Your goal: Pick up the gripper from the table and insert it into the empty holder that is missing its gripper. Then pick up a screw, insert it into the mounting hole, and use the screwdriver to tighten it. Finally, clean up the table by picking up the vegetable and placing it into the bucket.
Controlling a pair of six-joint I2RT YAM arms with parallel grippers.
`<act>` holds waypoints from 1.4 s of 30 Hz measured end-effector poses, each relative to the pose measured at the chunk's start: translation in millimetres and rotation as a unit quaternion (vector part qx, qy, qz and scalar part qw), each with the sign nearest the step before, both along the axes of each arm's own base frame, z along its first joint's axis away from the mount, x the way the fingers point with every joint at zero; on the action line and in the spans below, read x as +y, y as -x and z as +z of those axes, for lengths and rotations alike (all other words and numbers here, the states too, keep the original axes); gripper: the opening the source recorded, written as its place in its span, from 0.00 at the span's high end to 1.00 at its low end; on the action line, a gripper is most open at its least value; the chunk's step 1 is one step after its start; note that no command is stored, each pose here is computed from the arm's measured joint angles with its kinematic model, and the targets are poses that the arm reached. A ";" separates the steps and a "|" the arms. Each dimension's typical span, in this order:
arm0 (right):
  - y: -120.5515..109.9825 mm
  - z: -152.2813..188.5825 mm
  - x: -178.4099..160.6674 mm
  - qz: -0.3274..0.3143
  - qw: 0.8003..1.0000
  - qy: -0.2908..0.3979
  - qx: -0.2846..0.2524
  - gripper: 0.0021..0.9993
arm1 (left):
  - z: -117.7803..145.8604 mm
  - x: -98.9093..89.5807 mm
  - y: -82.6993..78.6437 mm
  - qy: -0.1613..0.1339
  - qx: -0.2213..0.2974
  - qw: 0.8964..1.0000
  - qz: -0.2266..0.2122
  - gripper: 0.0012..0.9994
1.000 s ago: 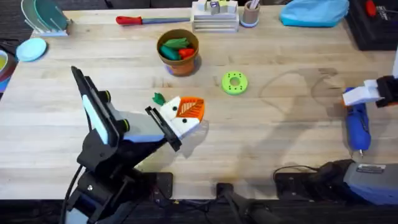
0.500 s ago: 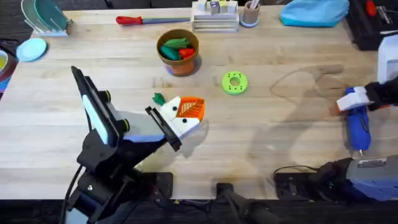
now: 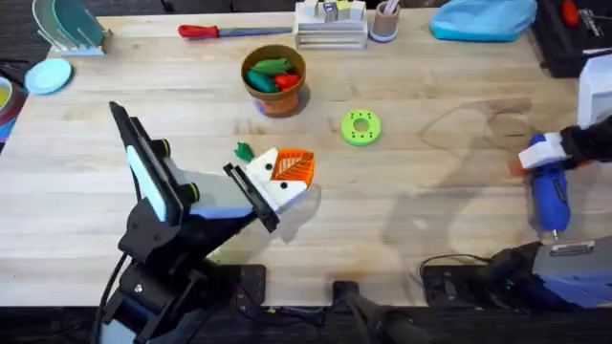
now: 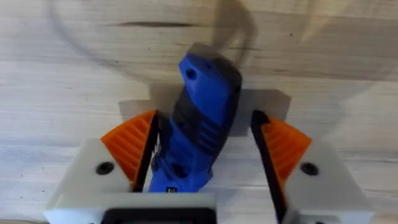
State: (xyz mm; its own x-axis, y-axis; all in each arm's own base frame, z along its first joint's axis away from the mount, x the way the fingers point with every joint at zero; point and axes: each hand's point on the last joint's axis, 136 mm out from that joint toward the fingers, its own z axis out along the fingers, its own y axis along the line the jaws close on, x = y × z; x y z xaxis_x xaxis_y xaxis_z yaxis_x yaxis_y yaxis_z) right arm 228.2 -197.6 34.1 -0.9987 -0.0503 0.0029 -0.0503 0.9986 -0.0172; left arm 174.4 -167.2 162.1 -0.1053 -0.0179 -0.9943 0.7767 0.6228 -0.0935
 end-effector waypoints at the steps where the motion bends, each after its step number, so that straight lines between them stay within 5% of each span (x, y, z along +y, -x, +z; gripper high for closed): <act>1: 0.0 0.0 0.0 0.000 1.000 0.000 0.000 0.10 | -0.1 0.0 0.0 0.000 0.000 1.000 0.000 1.00; 18: -0.9 0.1 -0.2 -0.014 1.000 0.000 -0.002 0.20 | -0.1 0.0 0.0 0.000 0.000 1.000 0.000 1.00; 42: -3.2 0.4 0.0 -0.019 1.000 -0.001 -0.008 0.98 | -0.1 0.1 -0.2 0.000 0.000 1.000 0.001 1.00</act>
